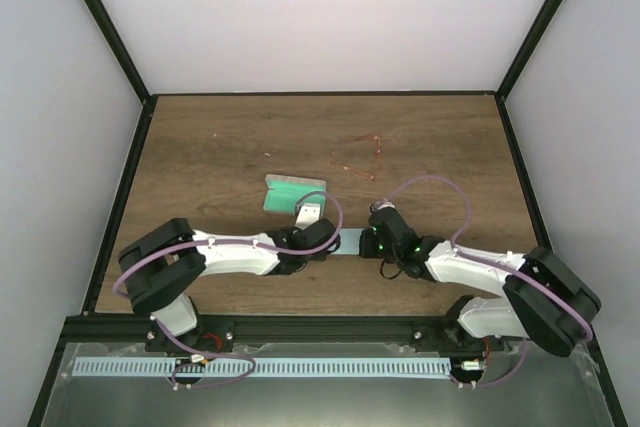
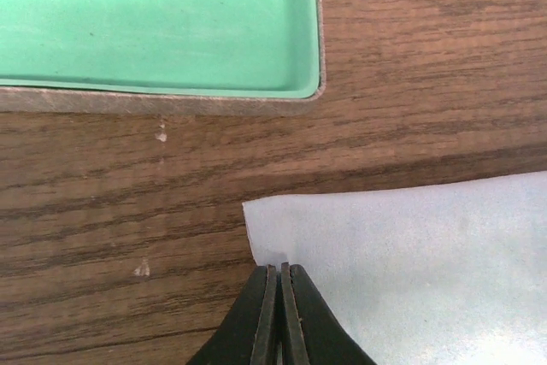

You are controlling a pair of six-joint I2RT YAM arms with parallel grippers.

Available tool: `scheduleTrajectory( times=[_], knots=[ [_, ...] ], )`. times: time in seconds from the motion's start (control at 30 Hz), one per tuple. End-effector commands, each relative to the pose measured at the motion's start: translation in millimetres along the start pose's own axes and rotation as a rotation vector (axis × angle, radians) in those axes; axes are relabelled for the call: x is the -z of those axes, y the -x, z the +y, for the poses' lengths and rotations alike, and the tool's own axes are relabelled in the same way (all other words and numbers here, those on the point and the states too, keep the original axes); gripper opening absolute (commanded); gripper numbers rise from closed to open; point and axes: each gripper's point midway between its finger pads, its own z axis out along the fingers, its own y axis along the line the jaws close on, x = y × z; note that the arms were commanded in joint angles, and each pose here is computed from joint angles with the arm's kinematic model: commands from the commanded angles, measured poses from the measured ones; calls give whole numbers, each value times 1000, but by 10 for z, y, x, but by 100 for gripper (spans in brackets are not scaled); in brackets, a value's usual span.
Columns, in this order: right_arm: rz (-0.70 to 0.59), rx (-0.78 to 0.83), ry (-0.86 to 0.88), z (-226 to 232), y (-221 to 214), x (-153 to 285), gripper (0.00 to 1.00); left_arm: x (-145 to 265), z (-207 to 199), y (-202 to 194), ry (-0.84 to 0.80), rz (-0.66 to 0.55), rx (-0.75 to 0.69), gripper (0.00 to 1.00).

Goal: Organize the sunglasses
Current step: Pick up the glasses cleaning cloth from the center of the board, then place the glasses cleaning cloth in the sunglasses case.

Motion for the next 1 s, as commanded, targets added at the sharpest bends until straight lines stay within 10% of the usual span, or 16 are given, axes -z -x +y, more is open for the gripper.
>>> scheduleTrajectory(
  times=[0.0, 0.97],
  knots=[
    [-43, 28, 61, 270, 229, 9, 1, 71, -8, 200, 32, -63, 6, 4],
    [-67, 122, 117, 924, 840, -448, 1, -14, 554, 838, 223, -242, 66, 4]
  ],
)
